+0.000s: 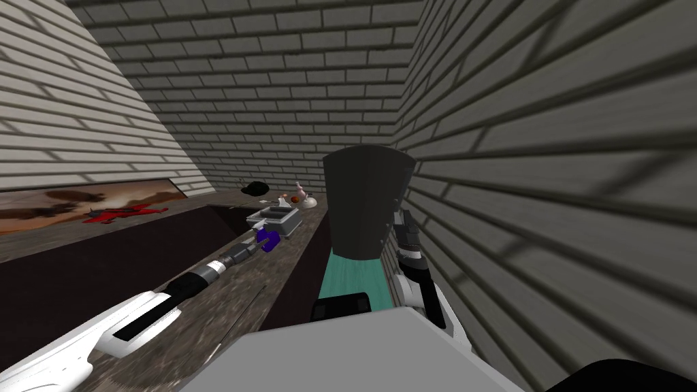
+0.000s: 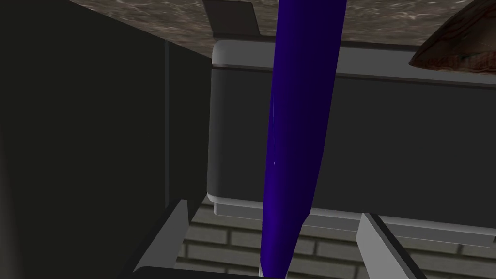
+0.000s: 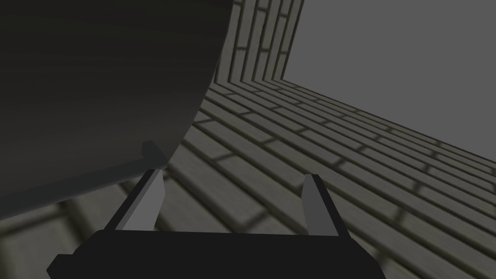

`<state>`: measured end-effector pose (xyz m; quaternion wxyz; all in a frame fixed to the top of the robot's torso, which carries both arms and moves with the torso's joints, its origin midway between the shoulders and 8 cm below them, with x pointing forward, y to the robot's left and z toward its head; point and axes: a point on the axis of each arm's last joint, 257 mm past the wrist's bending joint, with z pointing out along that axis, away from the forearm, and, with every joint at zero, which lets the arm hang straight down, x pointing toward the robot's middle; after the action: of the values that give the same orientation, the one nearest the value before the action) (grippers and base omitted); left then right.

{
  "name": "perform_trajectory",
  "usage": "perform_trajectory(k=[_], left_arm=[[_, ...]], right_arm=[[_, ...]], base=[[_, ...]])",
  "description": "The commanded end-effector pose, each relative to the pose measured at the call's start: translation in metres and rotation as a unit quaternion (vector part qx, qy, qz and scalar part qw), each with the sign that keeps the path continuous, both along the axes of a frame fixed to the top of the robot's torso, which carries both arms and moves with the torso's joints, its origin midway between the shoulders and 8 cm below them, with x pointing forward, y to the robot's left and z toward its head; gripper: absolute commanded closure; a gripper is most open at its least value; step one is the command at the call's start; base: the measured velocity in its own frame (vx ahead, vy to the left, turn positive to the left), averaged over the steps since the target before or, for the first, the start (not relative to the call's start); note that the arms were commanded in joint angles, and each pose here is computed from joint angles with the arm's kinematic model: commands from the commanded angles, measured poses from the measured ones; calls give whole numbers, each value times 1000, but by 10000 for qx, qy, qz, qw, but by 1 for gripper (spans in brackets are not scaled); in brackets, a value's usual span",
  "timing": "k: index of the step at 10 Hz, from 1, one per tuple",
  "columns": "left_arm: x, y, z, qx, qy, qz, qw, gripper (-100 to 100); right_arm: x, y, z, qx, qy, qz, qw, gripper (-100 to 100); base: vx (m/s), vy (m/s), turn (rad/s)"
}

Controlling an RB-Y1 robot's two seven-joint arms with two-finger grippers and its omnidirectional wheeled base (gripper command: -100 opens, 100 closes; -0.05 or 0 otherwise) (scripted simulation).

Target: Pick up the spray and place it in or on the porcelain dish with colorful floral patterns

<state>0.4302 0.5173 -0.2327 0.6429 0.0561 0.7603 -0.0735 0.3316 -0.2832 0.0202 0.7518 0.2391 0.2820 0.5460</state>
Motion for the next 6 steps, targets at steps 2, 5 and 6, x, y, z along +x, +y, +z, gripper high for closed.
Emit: perform_trajectory(k=[2,5,6], left_arm=[[0,0,0,0,0,0,10000,100],[0,0,0,0,-2,3,10000,100],[0,0,0,0,-1,2,10000,0]], right_arm=[[0,0,0,0,0,0,10000,0],[0,0,0,0,0,0,10000,0],[0,0,0,0,0,0,10000,0]], base=[[0,0,0],[0,0,0],[0,0,0]])
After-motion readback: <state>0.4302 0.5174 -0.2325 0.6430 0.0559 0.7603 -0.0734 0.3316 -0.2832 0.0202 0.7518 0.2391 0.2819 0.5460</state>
